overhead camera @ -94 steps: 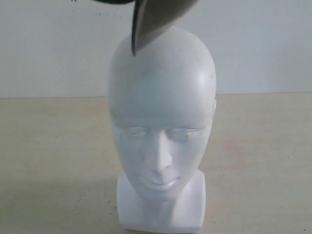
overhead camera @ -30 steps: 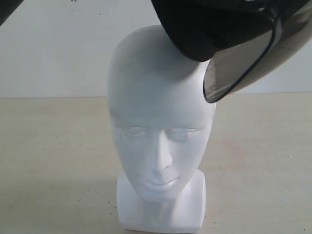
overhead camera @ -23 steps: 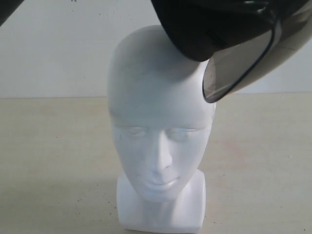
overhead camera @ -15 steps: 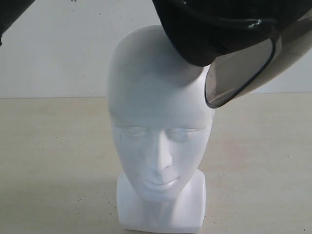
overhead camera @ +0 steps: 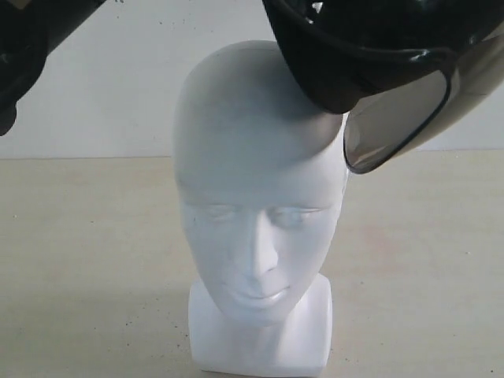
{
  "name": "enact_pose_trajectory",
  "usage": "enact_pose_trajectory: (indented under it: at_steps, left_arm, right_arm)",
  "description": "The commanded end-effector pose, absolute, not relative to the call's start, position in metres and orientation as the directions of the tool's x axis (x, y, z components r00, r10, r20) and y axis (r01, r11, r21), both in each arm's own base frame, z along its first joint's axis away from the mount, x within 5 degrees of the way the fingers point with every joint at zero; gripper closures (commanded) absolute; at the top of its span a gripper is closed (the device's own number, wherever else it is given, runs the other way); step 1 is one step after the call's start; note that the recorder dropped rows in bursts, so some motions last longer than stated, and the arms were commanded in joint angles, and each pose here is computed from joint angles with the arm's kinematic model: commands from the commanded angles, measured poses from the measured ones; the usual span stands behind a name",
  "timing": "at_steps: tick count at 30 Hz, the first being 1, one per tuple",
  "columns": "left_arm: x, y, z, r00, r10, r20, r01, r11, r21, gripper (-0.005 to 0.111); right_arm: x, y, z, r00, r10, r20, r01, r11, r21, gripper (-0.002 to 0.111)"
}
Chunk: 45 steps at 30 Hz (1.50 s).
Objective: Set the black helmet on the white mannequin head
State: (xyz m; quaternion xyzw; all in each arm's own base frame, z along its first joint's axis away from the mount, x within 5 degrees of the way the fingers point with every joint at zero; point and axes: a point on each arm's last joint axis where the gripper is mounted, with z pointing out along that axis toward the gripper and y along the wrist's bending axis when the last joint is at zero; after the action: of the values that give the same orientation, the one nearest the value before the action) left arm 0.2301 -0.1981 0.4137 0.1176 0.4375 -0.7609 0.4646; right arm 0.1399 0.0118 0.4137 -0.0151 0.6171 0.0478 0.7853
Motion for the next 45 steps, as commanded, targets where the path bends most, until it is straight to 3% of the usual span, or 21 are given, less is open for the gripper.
enact_pose_trajectory:
  at_steps: [1,11,16,24,45]
  left_arm:
    - [0.225,-0.19,0.43,-0.484,-0.66,-0.574,0.857,-0.225,-0.464,0.102]
    - [0.234,-0.18,0.415,-0.464,-0.66,-0.591,0.855,-0.161,-0.492,0.102]
    - [0.237,-0.176,0.411,-0.451,-0.649,-0.613,0.86,-0.133,-0.492,0.102]
    - [0.235,-0.178,0.409,-0.444,-0.62,-0.647,0.869,-0.123,-0.48,0.102]
    - [0.235,-0.141,0.389,-0.369,-0.664,-0.65,0.86,0.02,-0.509,0.102]
  right_arm:
    - [0.163,0.025,0.457,0.203,-0.016,-0.979,-0.143,0.989,-0.046,0.109]
    - [0.171,0.04,0.524,0.155,-0.165,-0.974,-0.208,0.958,-0.195,0.109]
    - [0.178,0.058,0.538,0.14,-0.136,-0.981,-0.383,0.906,-0.18,0.109]
    - [0.209,0.078,0.53,0.108,-0.118,-0.987,-0.521,0.839,-0.157,0.109]
    - [0.225,0.087,0.519,0.019,-0.036,-0.999,-0.584,0.81,-0.04,0.109]
